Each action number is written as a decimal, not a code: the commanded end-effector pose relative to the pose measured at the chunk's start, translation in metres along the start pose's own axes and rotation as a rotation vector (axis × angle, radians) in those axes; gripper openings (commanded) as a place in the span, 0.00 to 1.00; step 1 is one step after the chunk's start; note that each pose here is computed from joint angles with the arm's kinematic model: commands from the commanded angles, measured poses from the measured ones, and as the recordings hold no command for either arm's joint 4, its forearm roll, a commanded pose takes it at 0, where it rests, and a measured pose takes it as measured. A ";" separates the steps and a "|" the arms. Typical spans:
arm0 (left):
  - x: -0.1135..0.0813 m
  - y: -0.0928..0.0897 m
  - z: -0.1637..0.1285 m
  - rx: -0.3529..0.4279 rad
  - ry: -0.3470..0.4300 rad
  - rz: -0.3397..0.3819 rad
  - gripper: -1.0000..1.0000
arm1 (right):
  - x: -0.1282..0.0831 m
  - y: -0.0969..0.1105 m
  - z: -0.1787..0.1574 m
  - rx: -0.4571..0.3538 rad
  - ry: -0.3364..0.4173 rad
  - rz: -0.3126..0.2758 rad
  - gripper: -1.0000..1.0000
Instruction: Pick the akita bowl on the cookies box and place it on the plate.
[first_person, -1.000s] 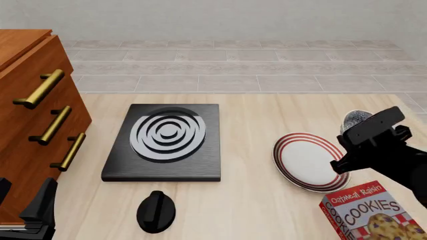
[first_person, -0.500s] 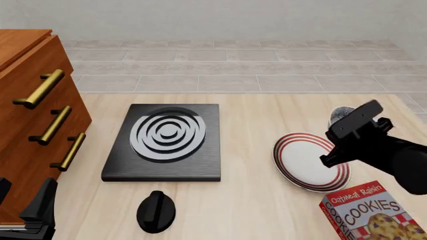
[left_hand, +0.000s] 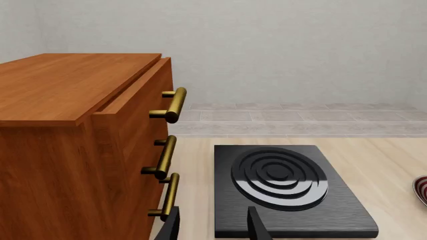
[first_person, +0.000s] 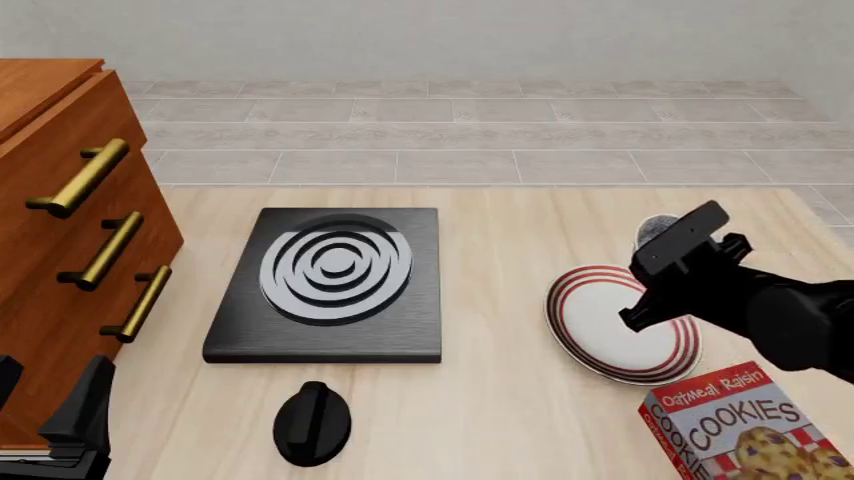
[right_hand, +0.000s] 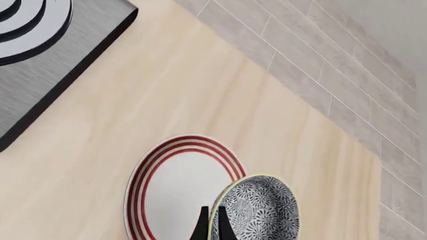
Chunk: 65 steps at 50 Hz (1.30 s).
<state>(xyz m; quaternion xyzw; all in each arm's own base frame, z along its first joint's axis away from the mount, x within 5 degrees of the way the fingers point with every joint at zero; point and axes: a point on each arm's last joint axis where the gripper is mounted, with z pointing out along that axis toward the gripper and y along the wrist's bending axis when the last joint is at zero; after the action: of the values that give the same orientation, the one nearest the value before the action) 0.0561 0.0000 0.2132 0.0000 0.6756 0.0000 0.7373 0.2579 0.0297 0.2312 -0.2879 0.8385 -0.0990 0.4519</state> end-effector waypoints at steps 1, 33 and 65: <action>0.000 0.000 0.000 0.000 0.000 0.000 1.00 | 0.000 0.001 0.012 -0.002 -0.003 -0.020 0.00; 0.000 0.000 0.000 0.000 0.000 0.000 1.00 | 0.015 0.005 0.037 -0.019 0.050 -0.047 0.00; 0.000 0.000 0.000 0.000 0.000 0.000 1.00 | 0.014 0.009 0.058 -0.039 0.059 -0.025 0.00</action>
<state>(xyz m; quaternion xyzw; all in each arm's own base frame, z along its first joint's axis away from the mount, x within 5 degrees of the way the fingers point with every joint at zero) 0.0561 0.0000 0.2132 0.0000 0.6756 0.0000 0.7373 0.2902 0.0325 0.1872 -0.3011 0.8517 -0.0976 0.4176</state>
